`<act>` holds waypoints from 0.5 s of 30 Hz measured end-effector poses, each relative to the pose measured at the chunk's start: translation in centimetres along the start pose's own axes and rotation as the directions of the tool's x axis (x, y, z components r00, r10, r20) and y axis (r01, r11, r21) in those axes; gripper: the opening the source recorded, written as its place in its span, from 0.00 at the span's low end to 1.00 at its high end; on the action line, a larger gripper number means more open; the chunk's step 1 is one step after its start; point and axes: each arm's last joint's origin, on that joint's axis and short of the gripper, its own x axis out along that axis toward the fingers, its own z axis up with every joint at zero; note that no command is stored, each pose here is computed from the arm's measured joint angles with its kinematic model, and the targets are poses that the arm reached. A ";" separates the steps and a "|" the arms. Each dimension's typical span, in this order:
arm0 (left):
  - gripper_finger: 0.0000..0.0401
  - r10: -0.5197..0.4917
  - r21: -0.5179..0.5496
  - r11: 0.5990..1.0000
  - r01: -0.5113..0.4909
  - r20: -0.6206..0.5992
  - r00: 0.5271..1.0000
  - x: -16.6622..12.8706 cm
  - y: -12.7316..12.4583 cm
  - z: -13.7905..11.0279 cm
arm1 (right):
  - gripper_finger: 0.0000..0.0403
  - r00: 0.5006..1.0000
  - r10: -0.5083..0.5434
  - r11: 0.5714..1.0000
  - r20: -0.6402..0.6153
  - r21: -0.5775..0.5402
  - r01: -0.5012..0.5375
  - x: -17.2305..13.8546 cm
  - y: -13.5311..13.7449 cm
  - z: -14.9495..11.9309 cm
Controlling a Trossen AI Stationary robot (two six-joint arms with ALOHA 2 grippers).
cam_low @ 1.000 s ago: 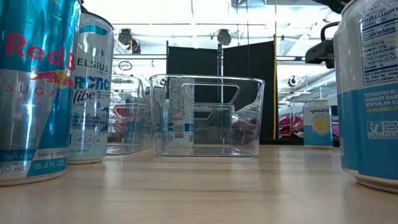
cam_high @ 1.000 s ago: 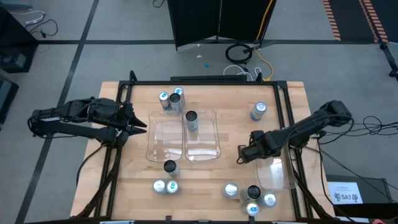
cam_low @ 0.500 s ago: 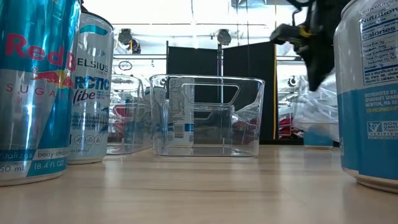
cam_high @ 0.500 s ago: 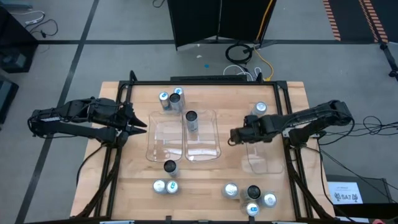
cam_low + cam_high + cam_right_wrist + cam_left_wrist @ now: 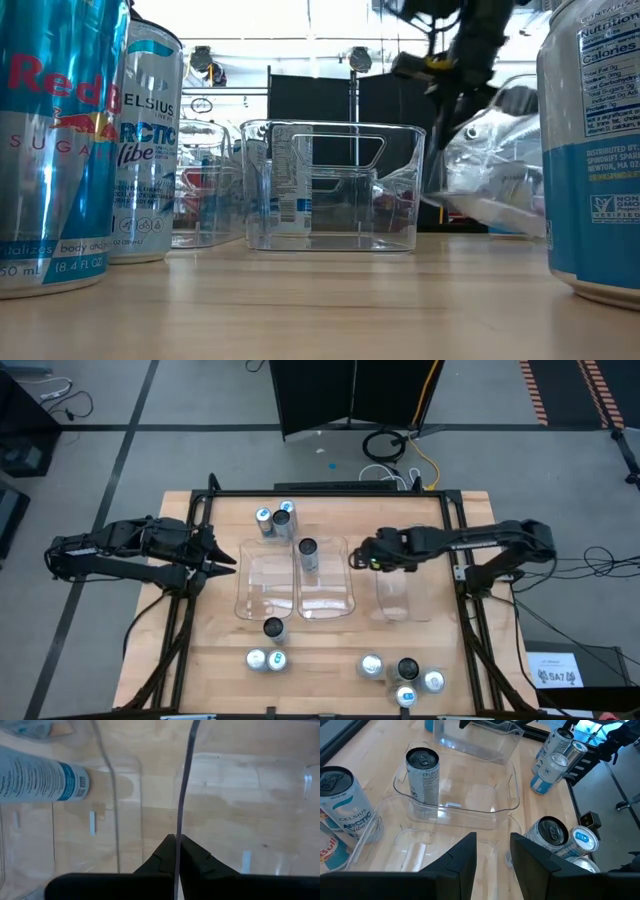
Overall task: Sort soda cans
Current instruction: Move the bottom transparent bin to the middle right of the table
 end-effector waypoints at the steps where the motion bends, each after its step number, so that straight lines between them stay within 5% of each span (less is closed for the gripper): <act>1: 0.32 0.000 0.001 1.000 0.000 0.000 1.000 0.0 0.0 0.0 | 0.00 1.000 -0.009 1.000 0.001 -0.014 0.009 0.3 0.5 0.2; 15: 0.32 0.000 -0.001 1.000 0.000 -0.001 1.000 0.0 0.0 0.0 | 0.00 0.987 -0.151 0.988 -0.056 -0.023 0.149 4.2 3.6 3.4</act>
